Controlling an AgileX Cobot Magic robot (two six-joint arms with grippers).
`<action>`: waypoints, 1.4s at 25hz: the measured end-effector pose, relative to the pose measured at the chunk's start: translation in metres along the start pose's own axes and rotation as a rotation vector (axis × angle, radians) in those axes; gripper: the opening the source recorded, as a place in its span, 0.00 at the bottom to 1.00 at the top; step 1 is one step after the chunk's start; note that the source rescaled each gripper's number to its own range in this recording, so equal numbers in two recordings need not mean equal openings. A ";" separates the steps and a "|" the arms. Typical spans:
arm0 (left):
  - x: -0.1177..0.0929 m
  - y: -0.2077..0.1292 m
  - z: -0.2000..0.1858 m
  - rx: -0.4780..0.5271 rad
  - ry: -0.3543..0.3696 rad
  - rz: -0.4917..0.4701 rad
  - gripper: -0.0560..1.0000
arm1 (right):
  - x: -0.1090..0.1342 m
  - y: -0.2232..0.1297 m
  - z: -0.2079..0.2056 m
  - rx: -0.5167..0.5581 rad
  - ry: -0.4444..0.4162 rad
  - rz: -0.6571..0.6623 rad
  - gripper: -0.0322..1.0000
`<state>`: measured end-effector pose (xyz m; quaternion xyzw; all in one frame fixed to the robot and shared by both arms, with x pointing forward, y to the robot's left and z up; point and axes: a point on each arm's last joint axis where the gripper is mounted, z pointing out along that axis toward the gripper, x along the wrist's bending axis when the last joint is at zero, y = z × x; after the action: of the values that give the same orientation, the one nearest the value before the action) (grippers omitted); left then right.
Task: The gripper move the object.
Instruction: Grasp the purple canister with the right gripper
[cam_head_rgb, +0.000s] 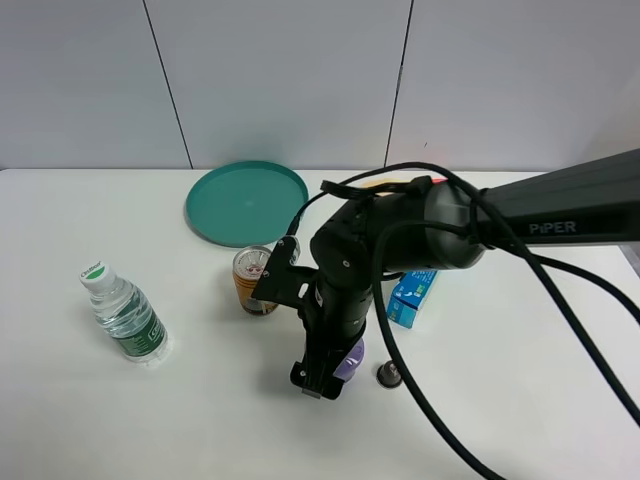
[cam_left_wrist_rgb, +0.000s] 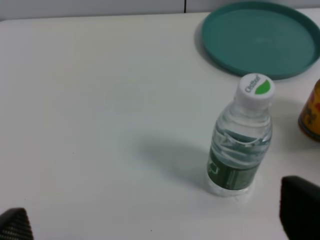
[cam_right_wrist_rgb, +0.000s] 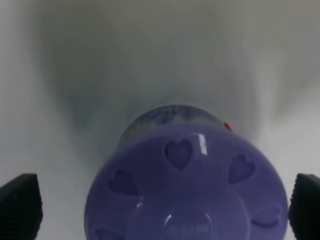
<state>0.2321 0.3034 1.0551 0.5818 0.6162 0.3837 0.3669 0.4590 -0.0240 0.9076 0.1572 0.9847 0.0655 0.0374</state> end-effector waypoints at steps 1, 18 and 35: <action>0.000 0.000 0.000 0.000 0.000 0.000 1.00 | 0.000 0.000 0.002 0.003 0.001 -0.002 1.00; 0.000 0.000 0.000 0.000 0.000 0.000 1.00 | -0.010 -0.009 0.010 0.062 0.019 0.032 1.00; 0.000 0.000 0.000 0.000 0.000 0.000 1.00 | -0.008 -0.009 0.021 0.073 0.040 0.046 0.89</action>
<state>0.2321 0.3034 1.0551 0.5818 0.6162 0.3837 0.3669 0.4662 -0.0326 0.8863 0.1795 0.9831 0.0336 0.0104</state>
